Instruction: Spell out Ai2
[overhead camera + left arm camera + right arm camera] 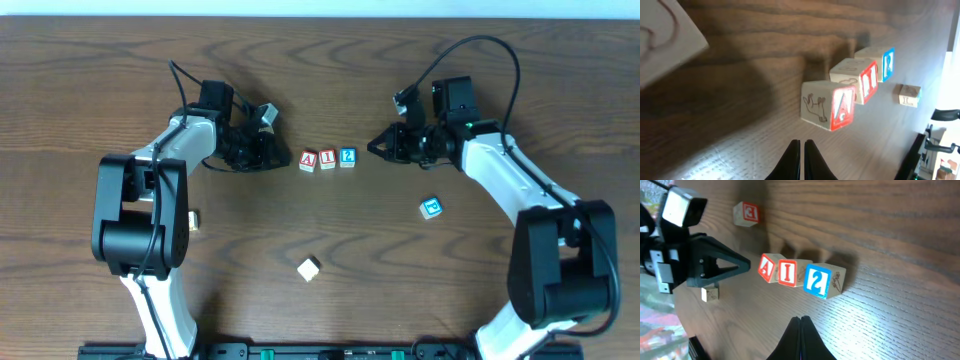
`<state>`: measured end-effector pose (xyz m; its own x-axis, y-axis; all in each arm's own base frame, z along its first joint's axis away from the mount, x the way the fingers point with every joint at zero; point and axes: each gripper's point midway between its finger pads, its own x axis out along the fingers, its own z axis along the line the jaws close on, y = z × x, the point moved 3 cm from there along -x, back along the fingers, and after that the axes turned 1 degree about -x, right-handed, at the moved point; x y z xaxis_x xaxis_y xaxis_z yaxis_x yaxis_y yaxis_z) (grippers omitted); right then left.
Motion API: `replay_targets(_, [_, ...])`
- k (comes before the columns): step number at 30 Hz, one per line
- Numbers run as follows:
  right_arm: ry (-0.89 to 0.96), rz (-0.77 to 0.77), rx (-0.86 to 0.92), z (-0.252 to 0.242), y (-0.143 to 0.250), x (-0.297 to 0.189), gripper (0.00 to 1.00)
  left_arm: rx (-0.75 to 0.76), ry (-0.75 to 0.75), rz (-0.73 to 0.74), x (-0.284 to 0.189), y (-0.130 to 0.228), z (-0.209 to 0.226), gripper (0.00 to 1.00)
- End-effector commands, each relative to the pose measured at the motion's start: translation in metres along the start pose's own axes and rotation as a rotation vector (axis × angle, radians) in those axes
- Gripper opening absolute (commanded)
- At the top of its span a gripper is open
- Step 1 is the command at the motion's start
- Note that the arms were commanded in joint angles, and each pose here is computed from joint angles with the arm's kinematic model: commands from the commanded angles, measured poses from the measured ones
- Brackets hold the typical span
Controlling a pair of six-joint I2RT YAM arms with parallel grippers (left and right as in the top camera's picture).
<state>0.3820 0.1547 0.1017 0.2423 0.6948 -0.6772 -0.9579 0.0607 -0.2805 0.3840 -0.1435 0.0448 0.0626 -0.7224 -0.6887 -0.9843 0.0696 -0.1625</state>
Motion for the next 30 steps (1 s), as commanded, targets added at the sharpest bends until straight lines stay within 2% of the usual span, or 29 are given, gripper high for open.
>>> replay_targets(1, [-0.014,0.009,0.028,-0.002,0.000,0.002,0.01,-0.065,-0.023,-0.007,0.005,-0.002,0.011,0.06])
replay_targets(18, [0.013,0.005,0.034,-0.027,0.000,-0.014,0.01,-0.158,-0.087,-0.031,0.026,-0.008,0.003,0.06])
replay_targets(30, [-0.015,0.076,0.097,-0.048,0.012,0.012,0.01,-0.205,-0.120,-0.027,0.033,-0.006,0.000,0.06])
